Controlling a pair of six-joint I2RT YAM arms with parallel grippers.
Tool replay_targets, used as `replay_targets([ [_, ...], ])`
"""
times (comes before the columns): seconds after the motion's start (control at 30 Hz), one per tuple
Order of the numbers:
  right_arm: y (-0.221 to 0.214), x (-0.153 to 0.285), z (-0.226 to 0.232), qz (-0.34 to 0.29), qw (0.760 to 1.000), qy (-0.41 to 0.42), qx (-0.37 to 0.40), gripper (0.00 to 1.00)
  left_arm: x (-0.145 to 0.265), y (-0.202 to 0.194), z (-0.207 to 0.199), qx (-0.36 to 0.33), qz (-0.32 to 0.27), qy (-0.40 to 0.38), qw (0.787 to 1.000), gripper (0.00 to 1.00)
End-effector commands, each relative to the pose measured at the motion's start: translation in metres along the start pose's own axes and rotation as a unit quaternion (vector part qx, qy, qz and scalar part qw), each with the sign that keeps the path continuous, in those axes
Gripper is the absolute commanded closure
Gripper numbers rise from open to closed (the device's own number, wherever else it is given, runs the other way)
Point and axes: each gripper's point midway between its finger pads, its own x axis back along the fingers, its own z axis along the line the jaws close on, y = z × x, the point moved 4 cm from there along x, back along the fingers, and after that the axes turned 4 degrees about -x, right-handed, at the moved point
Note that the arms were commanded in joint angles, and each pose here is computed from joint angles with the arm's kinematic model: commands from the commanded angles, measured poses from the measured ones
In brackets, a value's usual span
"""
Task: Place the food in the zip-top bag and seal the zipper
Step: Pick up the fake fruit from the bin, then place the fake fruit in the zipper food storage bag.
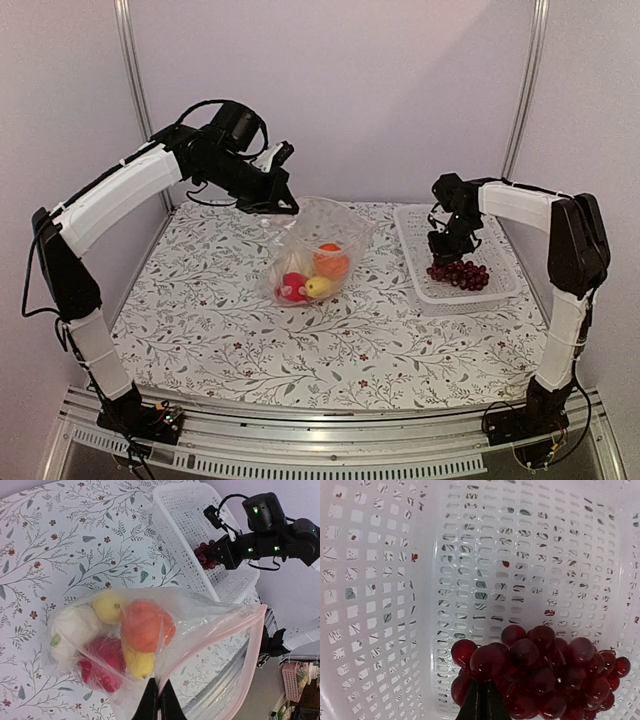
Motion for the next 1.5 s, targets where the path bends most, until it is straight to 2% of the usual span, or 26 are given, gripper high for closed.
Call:
replay_targets([
  [0.0,0.029,0.085,-0.004,-0.092,0.996,-0.007,-0.017,1.0,0.006,0.008,0.003,0.005,-0.016,0.0,1.0,1.0],
  [0.3,0.056,0.212,0.01,-0.212,0.974,0.067,-0.036,1.0,-0.002,0.009,0.006,0.008,-0.015,-0.001,1.0,1.0],
  [0.57,0.079,0.316,0.052,-0.32,0.914,0.249,-0.009,1.0,-0.005,0.012,0.006,0.012,-0.023,-0.005,1.0,1.0],
  [0.8,0.076,0.356,0.084,-0.34,0.866,0.366,0.019,1.0,-0.009,0.015,0.006,0.016,-0.028,-0.007,0.999,1.0],
  [1.23,0.053,0.401,0.171,-0.337,0.781,0.515,0.106,1.0,-0.014,0.023,0.009,0.021,-0.032,-0.009,0.999,1.0],
  [1.33,0.049,0.403,0.187,-0.325,0.769,0.539,0.113,1.0,-0.014,0.025,0.008,0.023,-0.034,-0.01,0.999,1.0],
  [1.47,0.043,0.391,0.213,-0.297,0.764,0.559,0.128,1.0,-0.012,0.028,0.01,0.023,-0.038,-0.01,0.999,1.0],
])
